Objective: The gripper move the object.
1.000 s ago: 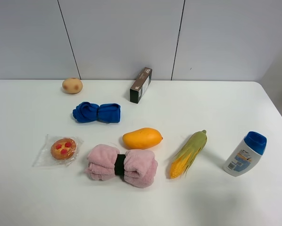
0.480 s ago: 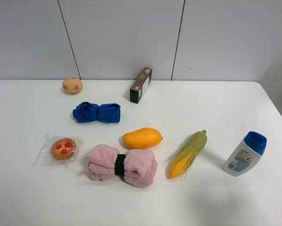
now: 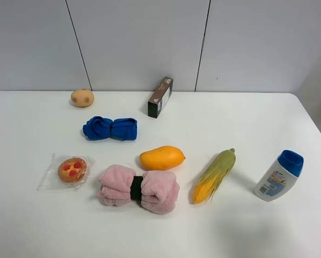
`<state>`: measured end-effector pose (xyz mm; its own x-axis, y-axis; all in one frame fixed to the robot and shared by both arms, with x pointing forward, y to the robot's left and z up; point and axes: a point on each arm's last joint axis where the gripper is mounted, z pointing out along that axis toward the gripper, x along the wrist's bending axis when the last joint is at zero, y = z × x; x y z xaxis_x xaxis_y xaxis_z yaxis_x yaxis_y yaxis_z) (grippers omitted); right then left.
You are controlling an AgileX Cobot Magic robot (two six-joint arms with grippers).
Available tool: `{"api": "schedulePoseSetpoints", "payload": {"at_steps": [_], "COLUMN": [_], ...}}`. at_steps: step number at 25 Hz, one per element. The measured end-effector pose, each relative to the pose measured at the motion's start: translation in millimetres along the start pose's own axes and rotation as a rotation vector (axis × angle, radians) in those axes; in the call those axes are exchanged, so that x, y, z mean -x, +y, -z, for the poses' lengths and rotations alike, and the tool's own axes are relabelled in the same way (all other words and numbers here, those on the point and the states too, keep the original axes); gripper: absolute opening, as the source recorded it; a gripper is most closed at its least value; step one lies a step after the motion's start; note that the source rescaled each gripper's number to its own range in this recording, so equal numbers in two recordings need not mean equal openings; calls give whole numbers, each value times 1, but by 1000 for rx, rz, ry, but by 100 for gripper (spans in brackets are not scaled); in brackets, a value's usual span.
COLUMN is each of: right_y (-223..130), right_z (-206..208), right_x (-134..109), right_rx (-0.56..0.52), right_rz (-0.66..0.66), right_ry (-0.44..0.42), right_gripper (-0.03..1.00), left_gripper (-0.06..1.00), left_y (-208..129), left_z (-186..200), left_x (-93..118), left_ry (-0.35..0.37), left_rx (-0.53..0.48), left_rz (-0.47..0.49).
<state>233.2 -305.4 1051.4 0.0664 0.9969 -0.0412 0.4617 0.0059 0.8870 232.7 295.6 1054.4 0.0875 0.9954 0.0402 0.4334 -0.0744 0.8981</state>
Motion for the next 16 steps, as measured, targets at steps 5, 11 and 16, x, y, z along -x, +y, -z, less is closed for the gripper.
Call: {"api": "schedulePoseSetpoints", "payload": {"at_steps": [5,11,16], "right_y": [0,0,0], "right_z": [0,0,0], "right_x": [0,0,0], "right_rx": [0,0,0], "right_rz": [0,0,0], "right_ry": [0,0,0], "right_gripper": [100,100,100], "left_gripper": [100,100,100], "left_y": [0,0,0], "left_z": [0,0,0], "left_x": [0,0,0], "left_ry": [0,0,0], "left_rx": [0,0,0], "left_rz": [0,0,0]}}
